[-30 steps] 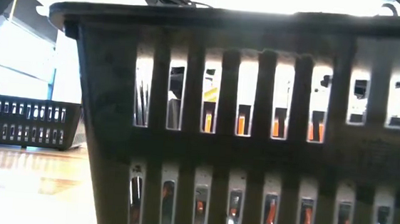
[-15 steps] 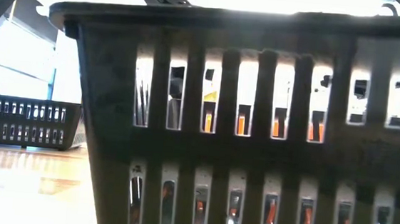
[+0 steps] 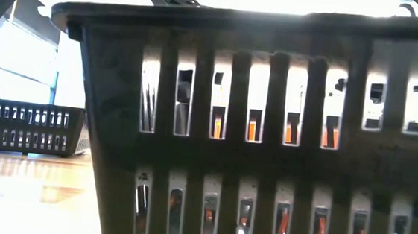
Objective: Stack baskets by color
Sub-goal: Stack the bottom right blue bin on top of the top blue bin
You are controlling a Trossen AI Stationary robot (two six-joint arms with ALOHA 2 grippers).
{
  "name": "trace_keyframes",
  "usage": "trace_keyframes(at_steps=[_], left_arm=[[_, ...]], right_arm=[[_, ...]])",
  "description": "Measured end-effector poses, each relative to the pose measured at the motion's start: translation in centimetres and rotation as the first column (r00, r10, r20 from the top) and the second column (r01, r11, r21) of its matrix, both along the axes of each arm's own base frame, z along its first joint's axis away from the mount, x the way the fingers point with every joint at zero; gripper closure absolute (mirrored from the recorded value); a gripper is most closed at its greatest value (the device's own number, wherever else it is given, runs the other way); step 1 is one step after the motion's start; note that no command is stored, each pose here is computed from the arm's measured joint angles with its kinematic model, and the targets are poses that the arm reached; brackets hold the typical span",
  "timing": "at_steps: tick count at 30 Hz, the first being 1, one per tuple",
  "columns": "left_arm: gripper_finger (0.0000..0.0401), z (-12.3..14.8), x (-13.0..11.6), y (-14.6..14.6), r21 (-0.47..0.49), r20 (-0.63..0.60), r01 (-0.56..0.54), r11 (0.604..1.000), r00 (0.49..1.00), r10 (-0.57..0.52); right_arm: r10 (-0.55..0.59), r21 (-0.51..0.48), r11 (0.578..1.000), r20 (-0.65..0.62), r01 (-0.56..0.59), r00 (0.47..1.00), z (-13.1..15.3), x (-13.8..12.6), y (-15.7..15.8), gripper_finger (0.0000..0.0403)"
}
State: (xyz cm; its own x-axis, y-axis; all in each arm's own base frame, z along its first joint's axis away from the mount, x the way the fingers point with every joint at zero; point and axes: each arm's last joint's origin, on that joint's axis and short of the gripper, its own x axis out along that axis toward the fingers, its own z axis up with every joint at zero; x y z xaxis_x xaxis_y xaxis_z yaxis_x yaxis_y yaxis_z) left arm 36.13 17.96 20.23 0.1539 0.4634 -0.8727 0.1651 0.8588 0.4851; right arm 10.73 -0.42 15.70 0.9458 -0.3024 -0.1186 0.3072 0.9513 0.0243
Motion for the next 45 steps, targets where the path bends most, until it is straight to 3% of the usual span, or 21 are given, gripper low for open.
trace_keyframes(at_steps=[5,12,20,26,32,40,45], left_arm=[[0.0295,0.4,0.0,-0.1,-0.031,0.028,0.005,1.0,1.0,-0.004],[0.0297,3.6,0.7,-0.5,-0.245,0.15,0.003,0.97,0.988,0.035],[0.0298,6.8,0.5,-1.4,-0.291,0.204,0.01,0.957,0.978,0.052],[0.03,10.0,-1.4,-2.7,-0.448,0.294,0.066,0.892,0.953,0.077],[0.0305,11.8,-3.9,-5.2,-0.459,0.335,0.073,0.886,0.937,0.096],[0.0307,11.8,-7.1,-9.0,-0.479,0.364,0.081,0.874,0.924,0.114],[0.0307,10.8,-9.1,-10.8,-0.521,0.346,0.042,0.852,0.923,0.166]], right_arm=[[0.0,0.0,1.0,0.0,0.0,1.0,0.0,0.0,0.0,0.0261],[0.0,0.0,1.0,0.0,0.0,1.0,0.0,0.0,0.0,0.0261],[0.0,0.0,1.0,0.0,0.0,1.0,0.0,0.0,0.0,0.0261],[0.0,0.0,1.0,0.0,0.0,1.0,0.0,0.0,0.0,0.0261],[0.0,0.0,1.0,0.0,0.0,1.0,0.0,0.0,0.0,0.0261],[-0.002,0.011,1.0,0.004,0.002,1.0,0.0,0.0,0.0,0.0261],[-0.011,0.076,0.997,0.035,0.008,0.999,0.1,0.0,0.0,0.0261]])
